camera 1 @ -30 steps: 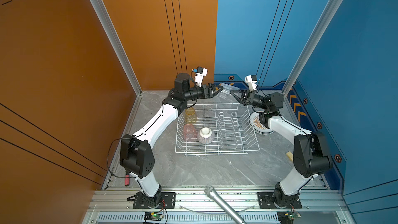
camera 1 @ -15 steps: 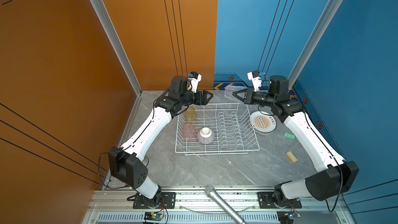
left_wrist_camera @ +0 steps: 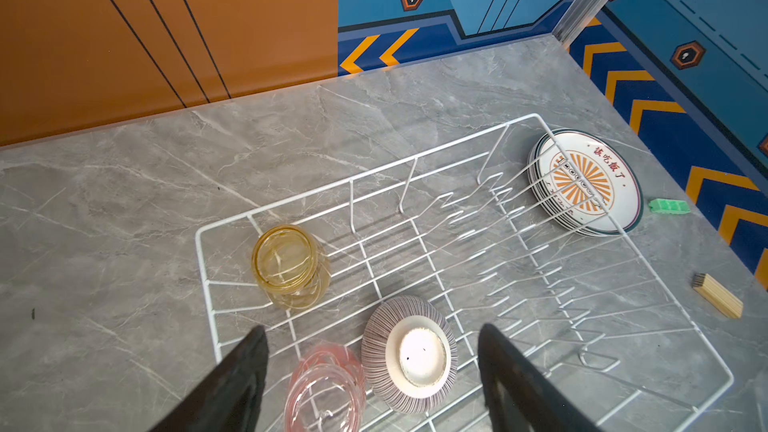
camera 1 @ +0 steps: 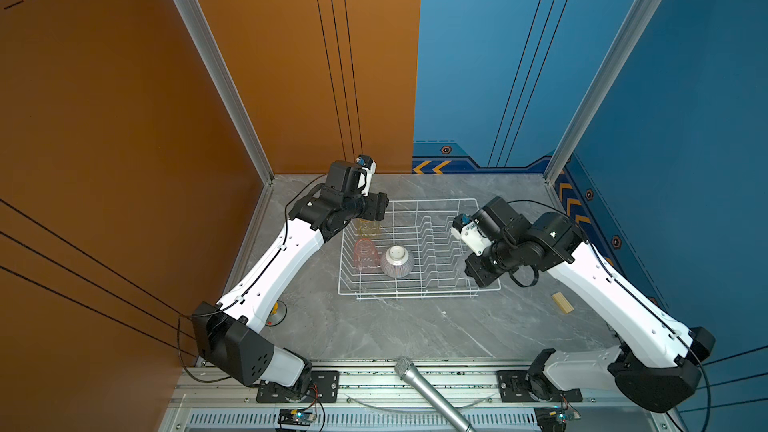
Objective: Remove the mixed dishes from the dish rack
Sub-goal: 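Open the left gripper while the right gripper carries the cup toward the table, then lower the clear cup upside down onto the table with the right gripper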
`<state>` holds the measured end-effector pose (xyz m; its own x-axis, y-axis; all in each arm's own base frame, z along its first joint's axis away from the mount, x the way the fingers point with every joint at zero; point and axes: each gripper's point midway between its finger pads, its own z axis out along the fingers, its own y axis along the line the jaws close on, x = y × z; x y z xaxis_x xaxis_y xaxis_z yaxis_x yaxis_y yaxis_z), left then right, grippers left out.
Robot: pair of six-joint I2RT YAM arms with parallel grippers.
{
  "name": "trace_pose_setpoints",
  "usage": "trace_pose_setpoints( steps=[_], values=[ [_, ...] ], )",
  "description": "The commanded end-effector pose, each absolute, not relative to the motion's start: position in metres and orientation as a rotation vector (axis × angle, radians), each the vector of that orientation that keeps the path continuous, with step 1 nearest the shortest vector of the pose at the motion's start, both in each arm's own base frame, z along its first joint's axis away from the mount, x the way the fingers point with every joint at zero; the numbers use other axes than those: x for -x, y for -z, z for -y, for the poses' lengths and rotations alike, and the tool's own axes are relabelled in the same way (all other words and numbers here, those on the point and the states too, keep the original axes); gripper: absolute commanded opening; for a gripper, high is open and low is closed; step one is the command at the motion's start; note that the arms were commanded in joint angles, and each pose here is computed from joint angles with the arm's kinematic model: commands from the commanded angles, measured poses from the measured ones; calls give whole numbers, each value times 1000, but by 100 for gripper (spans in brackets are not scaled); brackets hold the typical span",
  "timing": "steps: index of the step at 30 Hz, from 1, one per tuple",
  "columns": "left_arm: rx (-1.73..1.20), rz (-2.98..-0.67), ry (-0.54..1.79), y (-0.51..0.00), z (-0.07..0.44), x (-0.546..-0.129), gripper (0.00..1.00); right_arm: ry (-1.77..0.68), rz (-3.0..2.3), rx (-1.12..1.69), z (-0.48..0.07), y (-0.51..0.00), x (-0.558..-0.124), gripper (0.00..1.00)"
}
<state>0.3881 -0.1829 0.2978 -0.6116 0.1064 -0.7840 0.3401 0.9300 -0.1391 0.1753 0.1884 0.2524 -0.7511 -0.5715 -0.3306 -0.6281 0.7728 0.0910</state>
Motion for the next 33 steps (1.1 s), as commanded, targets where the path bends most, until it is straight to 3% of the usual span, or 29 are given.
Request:
trace_pose_setpoints(
  steps=[1,9,33],
  values=[
    [-303,-2231,296,-297,170,-386,80,-204,-2810,971,-171,-232,-138,0],
    [-296,-2252,314,-288,171,-389,80,-301,-2916,957,-185,-181,-104,0],
    [-393,-2264,373,-261,195,-387,83,-114,-2964,753,-188,-97,-138,0]
  ],
)
